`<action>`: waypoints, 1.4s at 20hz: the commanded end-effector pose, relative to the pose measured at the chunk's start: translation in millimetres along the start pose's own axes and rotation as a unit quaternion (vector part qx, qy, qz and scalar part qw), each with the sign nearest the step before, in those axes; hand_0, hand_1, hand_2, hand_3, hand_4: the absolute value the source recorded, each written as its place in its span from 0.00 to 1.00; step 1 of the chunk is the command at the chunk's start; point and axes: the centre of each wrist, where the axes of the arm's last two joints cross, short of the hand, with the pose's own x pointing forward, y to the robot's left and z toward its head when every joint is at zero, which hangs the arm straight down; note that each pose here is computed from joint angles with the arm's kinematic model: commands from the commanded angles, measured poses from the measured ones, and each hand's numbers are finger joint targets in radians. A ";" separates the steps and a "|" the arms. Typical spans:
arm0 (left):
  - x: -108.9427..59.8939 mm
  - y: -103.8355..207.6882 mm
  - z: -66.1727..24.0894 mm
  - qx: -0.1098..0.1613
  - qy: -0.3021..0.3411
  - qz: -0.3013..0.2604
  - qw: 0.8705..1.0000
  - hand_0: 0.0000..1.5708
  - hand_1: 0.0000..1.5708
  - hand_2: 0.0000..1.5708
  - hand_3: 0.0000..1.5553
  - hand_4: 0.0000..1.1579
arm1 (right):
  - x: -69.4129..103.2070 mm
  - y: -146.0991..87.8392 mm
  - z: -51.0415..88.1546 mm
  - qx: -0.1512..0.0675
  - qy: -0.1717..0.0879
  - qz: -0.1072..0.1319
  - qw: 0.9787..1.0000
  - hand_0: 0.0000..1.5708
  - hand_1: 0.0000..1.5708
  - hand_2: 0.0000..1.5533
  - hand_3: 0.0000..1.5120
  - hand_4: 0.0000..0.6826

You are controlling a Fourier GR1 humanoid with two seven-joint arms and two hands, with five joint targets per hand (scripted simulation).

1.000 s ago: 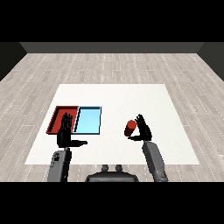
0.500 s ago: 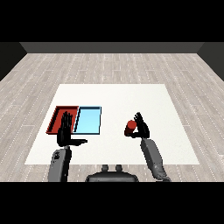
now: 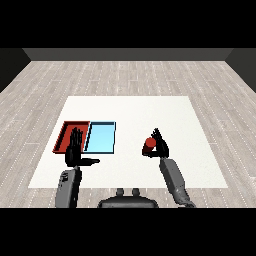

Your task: Pick the red can and put it in the red box

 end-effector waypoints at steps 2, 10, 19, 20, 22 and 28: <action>12.6 -2.4 4.6 -0.001 0.016 0.011 1.000 0.00 0.00 0.00 0.00 0.00 | -0.9 5.8 -9.0 0.009 0.008 -0.017 1.000 0.00 0.00 0.00 0.00 0.00; 1.8 -21.3 -9.4 0.004 0.006 0.007 1.000 0.00 0.00 0.00 0.00 0.00 | -17.5 25.4 -1.1 0.009 0.013 -0.005 1.000 0.00 0.00 0.00 0.00 0.00; 23.8 -2.3 -13.7 0.009 -0.007 0.010 1.000 0.00 0.00 0.00 0.00 0.00 | -1.0 27.1 -25.8 0.005 0.036 0.009 0.999 0.00 0.00 0.00 0.00 0.00; 18.2 7.8 6.0 0.007 -0.005 0.013 1.000 0.00 0.00 0.00 0.00 0.00 | 1.6 32.2 -33.2 -0.001 0.036 0.006 0.999 0.00 0.00 0.00 0.00 0.00; 16.0 8.7 1.4 0.005 -0.005 0.004 1.000 0.00 0.00 0.00 0.00 0.00 | -5.6 4.1 -28.1 -0.007 0.041 0.007 0.999 0.00 0.00 0.00 0.00 0.00; 20.7 11.2 -2.3 0.010 -0.004 0.005 1.000 0.00 0.00 0.00 0.00 0.00 | -17.2 23.2 -26.4 -0.032 0.041 0.062 0.997 0.97 0.97 0.97 0.97 0.72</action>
